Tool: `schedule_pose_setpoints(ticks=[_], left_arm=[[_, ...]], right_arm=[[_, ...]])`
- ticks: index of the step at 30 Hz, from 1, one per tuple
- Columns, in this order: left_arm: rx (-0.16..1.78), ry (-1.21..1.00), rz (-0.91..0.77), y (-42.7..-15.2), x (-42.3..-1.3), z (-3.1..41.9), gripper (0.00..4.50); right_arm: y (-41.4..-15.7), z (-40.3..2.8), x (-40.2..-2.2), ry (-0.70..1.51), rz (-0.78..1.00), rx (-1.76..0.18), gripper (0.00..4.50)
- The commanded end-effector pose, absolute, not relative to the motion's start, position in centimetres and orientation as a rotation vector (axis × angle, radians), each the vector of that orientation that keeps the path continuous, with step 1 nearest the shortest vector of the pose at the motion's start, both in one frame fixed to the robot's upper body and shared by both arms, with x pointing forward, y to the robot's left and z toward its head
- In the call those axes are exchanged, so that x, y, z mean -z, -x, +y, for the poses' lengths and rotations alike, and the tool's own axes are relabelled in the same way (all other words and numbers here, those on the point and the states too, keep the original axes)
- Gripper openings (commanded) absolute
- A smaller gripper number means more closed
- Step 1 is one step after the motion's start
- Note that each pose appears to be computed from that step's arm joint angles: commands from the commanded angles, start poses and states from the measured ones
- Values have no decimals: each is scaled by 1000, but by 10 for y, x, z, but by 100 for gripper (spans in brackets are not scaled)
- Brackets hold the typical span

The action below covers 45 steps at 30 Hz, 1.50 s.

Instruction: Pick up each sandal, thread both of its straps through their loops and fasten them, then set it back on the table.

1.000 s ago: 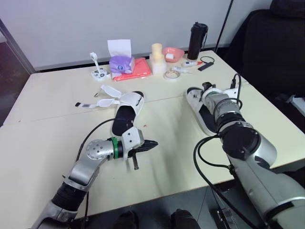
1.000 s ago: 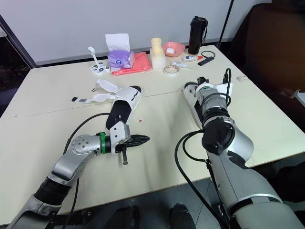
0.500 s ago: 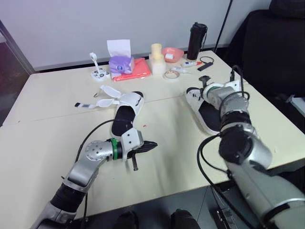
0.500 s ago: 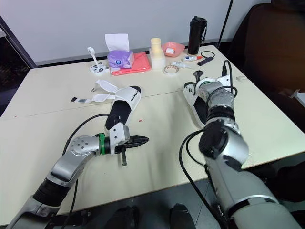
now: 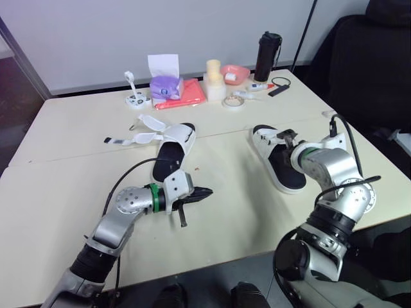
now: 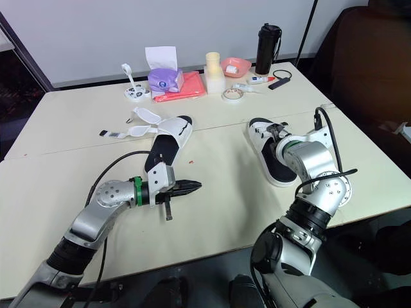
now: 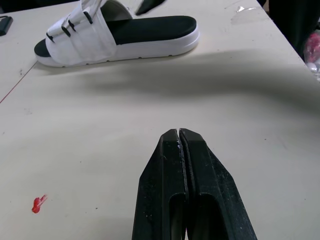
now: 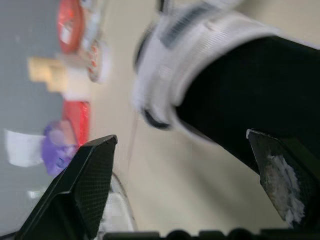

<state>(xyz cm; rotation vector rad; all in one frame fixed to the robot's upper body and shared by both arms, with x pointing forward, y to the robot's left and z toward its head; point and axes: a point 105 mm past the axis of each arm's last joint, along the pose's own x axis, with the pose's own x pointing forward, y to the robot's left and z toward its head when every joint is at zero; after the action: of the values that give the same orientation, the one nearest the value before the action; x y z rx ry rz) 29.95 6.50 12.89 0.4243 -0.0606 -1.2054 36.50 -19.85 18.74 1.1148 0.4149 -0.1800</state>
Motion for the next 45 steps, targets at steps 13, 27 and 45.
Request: schedule_pose_setpoints(ticks=[13, 27, 45], left_arm=[[920, -63, -124, -317, -192, 102, 0], [520, 115, -96, -352, -215, 147, 447], [311, 878, 152, -406, -171, 129, 447]], right_arm=[[-278, -123, -268, 102, 274, -779, 449], [-272, -113, -233, 497, 203, -999, 450], [-276, -110, -232, 503, 198, -1018, 450]])
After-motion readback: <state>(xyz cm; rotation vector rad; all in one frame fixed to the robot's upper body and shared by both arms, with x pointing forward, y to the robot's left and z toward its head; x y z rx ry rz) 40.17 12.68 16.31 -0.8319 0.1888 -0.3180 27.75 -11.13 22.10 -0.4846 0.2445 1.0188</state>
